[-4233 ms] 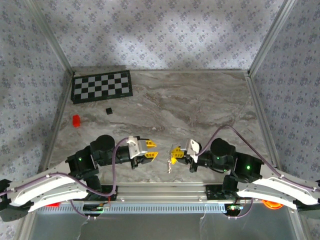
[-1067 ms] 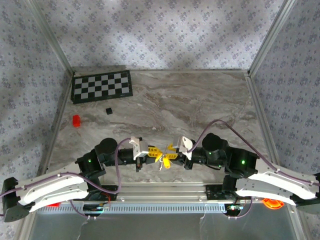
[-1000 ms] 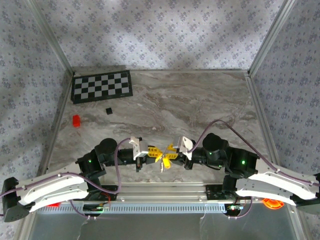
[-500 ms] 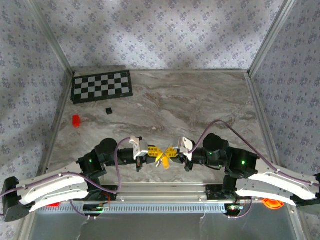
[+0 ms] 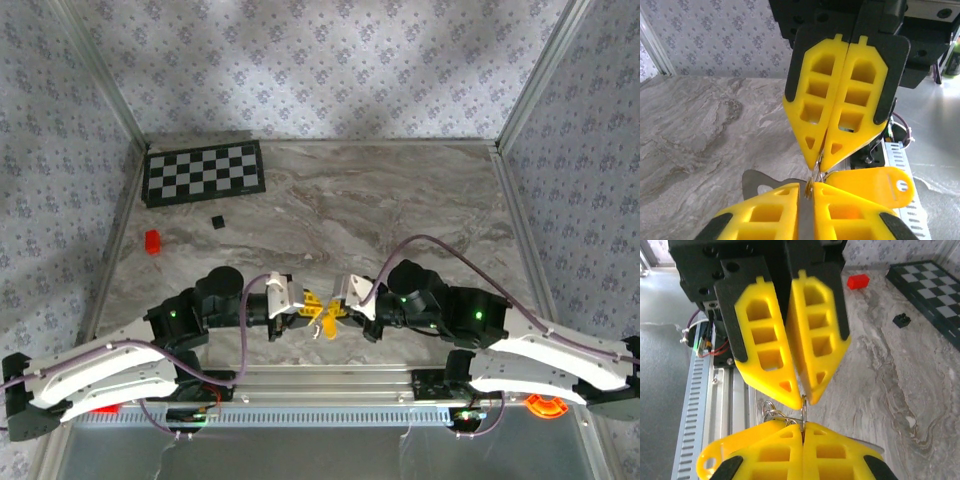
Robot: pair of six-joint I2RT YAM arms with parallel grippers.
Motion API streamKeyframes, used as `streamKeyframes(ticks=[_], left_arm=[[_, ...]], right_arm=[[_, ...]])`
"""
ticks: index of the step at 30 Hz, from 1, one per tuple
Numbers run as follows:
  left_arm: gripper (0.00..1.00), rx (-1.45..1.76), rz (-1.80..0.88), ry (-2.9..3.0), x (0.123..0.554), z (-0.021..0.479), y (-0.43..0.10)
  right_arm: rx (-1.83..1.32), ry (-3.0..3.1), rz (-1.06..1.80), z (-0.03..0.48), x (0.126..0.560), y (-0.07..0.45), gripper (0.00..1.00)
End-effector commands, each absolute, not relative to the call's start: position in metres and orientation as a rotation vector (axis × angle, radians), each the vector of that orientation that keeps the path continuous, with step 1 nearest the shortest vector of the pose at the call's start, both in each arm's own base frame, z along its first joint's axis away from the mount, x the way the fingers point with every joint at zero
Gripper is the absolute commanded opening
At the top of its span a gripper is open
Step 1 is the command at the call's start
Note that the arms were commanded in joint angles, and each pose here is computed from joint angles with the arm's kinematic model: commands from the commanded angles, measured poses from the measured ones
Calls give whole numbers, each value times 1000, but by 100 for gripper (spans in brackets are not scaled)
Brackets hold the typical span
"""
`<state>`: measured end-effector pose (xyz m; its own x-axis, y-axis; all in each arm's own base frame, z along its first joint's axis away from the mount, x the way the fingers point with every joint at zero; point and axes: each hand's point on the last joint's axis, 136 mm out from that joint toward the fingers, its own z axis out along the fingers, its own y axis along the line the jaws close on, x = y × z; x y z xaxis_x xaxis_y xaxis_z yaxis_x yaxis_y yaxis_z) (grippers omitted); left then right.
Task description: Put the keys on the keyring
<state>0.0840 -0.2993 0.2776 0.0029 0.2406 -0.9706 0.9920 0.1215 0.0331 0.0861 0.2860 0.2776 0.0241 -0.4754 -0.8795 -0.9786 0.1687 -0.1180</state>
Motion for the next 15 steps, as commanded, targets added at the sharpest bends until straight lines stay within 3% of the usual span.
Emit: streamKeyframes(ticks=[1, 9, 15], left_arm=[[16, 1347, -965, 1390, 79, 288, -300], [10, 1366, -963, 1395, 79, 284, -304], [21, 1372, -961, 1418, 79, 278, -304]], right_arm=[[-1481, 1586, 693, 279, 85, 283, 0], [-1502, 1572, 690, 280, 81, 286, 0], [-1493, 1552, 714, 284, 80, 289, 0]])
